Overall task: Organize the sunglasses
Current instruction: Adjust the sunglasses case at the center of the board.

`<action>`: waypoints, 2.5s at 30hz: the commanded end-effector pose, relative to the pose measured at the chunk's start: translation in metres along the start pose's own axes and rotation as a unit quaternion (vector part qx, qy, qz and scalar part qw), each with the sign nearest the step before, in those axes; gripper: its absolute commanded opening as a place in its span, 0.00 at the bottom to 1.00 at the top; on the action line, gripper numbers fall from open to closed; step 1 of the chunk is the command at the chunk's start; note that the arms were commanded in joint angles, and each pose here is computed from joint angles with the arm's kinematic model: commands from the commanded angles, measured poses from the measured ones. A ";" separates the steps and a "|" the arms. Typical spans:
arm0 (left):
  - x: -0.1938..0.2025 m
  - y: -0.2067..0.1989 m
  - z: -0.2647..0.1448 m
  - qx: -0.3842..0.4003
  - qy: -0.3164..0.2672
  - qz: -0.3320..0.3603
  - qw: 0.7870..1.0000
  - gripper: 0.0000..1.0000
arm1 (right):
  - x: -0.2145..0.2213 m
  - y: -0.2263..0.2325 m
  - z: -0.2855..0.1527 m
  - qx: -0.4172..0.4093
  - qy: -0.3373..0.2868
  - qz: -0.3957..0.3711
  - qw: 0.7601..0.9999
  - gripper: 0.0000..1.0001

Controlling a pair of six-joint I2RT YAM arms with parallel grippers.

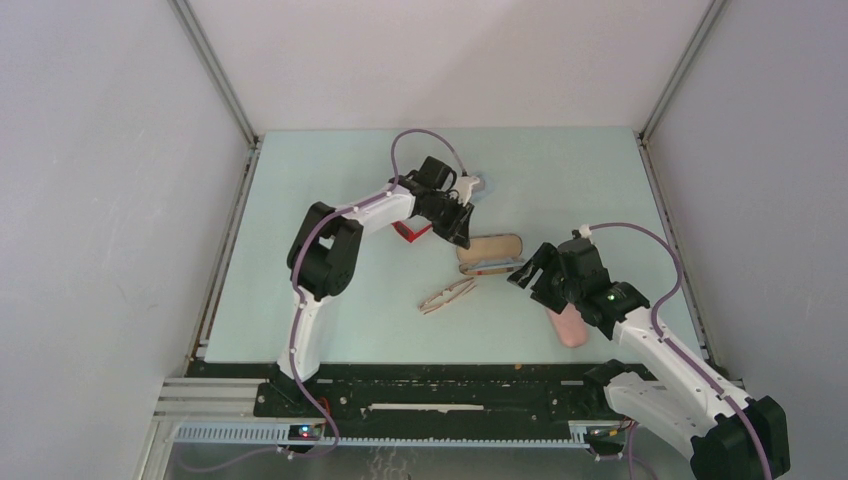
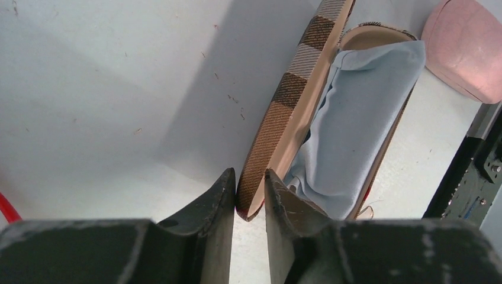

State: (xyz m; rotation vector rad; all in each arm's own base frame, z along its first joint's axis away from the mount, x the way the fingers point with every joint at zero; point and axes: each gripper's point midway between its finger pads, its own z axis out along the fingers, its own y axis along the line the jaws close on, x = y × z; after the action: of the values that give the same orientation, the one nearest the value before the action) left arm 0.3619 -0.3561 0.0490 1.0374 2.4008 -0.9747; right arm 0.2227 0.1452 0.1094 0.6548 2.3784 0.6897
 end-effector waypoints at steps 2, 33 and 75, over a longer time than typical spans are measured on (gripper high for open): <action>-0.002 -0.004 -0.004 -0.011 -0.013 -0.006 1.000 0.26 | -0.003 0.000 0.002 -0.005 -0.006 -0.007 1.000 0.78; 0.011 0.005 -0.114 -0.249 -0.190 -0.126 0.941 0.00 | 0.043 0.037 0.025 -0.030 0.065 0.046 0.996 0.79; 0.106 0.018 -0.222 -0.443 -0.231 -0.213 0.840 0.00 | 0.126 0.067 0.132 0.194 0.127 0.225 0.946 0.52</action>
State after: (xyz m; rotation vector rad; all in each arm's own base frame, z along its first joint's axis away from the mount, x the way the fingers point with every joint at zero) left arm 0.2908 -0.1391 0.1298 -0.0330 2.3007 -0.0741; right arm 0.2262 0.3047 0.0190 1.3417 2.7153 0.5184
